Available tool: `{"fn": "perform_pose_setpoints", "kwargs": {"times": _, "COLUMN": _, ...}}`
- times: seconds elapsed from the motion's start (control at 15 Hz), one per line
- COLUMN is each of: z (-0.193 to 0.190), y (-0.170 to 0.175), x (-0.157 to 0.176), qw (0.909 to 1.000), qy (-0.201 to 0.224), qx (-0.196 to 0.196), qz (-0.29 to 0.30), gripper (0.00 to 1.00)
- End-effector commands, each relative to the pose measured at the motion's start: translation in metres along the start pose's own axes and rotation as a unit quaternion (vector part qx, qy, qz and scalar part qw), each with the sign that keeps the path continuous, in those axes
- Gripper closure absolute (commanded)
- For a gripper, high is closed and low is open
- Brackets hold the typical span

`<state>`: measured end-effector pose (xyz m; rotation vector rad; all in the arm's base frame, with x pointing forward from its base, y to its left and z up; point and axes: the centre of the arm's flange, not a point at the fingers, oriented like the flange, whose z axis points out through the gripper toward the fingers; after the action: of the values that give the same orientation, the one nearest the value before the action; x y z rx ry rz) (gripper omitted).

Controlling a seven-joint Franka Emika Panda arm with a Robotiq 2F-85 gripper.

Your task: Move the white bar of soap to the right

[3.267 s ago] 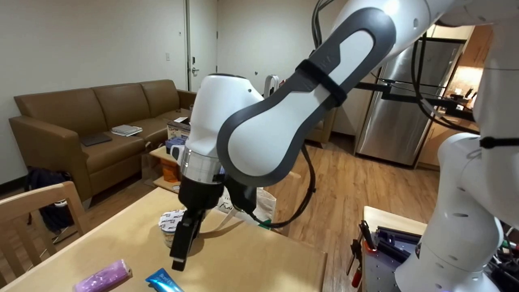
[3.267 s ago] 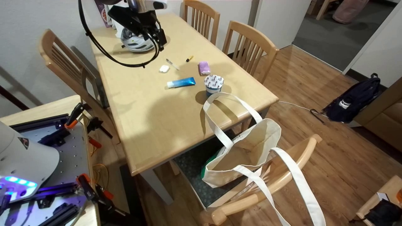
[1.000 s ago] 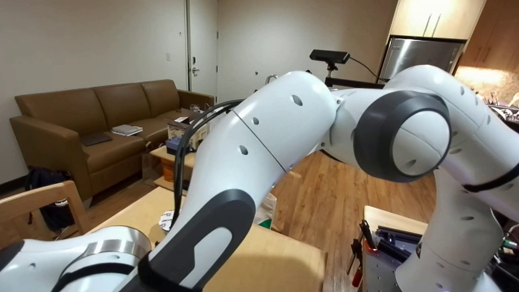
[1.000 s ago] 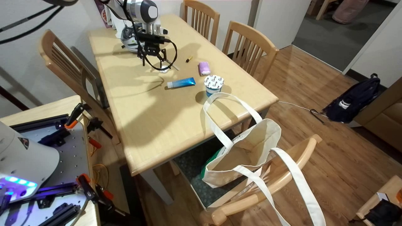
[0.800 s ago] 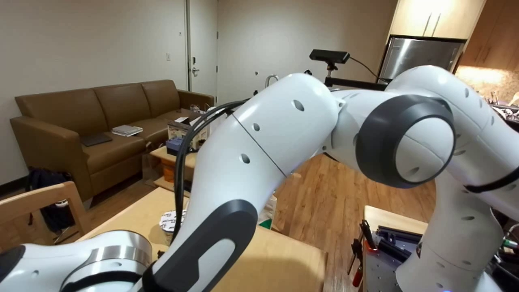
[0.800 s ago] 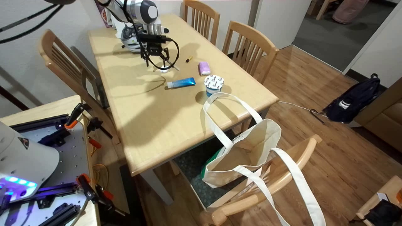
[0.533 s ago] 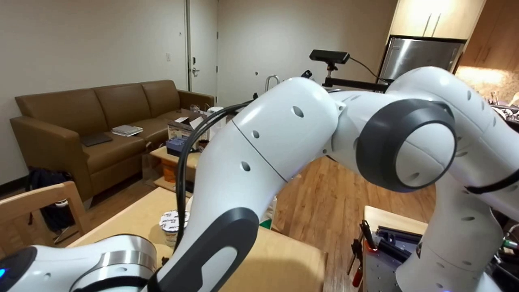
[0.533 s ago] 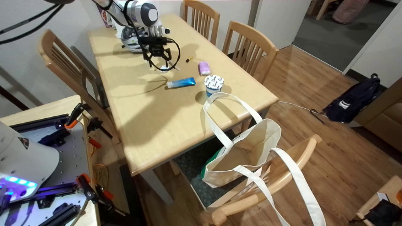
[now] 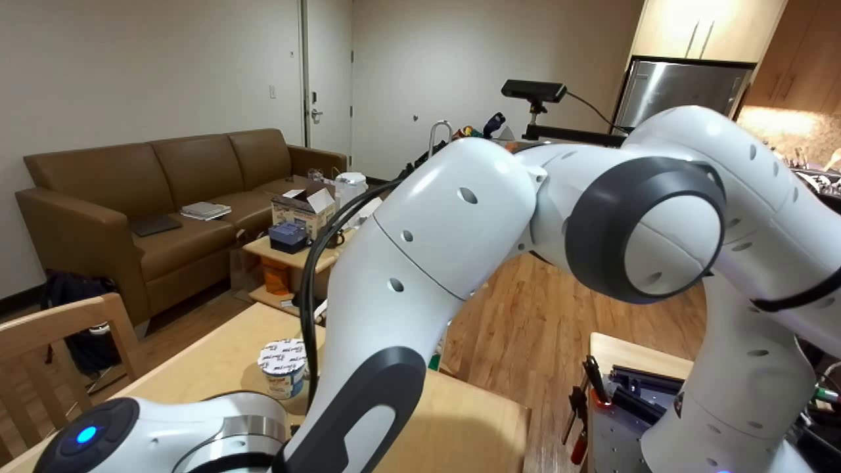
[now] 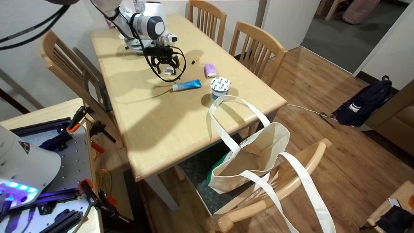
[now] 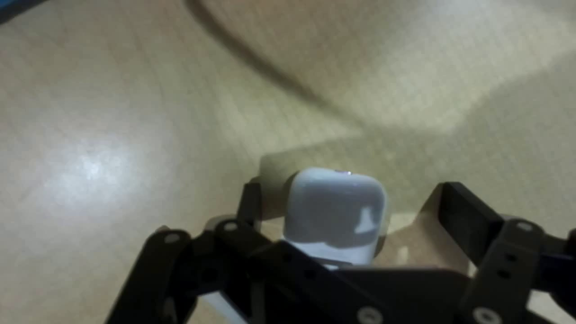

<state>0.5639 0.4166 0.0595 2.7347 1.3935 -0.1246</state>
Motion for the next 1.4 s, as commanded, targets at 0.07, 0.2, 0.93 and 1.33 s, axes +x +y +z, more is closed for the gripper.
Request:
{"fn": "perform_pose_setpoints", "kwargs": {"times": 0.07, "z": -0.001, "y": -0.001, "x": -0.016, "qw": 0.9995, "qy": 0.009, "qx": 0.01, "qz": 0.028, "gripper": 0.26}}
{"fn": "perform_pose_setpoints", "kwargs": {"times": 0.2, "z": -0.007, "y": -0.001, "x": -0.013, "qw": 0.9996, "qy": 0.009, "qx": 0.011, "qz": 0.024, "gripper": 0.38}}
{"fn": "perform_pose_setpoints", "kwargs": {"times": 0.93, "z": -0.044, "y": 0.015, "x": -0.04, "qw": 0.9974, "qy": 0.001, "qx": 0.018, "qz": 0.069, "gripper": 0.77}}
{"fn": "perform_pose_setpoints", "kwargs": {"times": 1.33, "z": -0.104, "y": 0.026, "x": -0.101, "qw": 0.983, "qy": -0.013, "qx": -0.006, "qz": 0.183, "gripper": 0.77}}
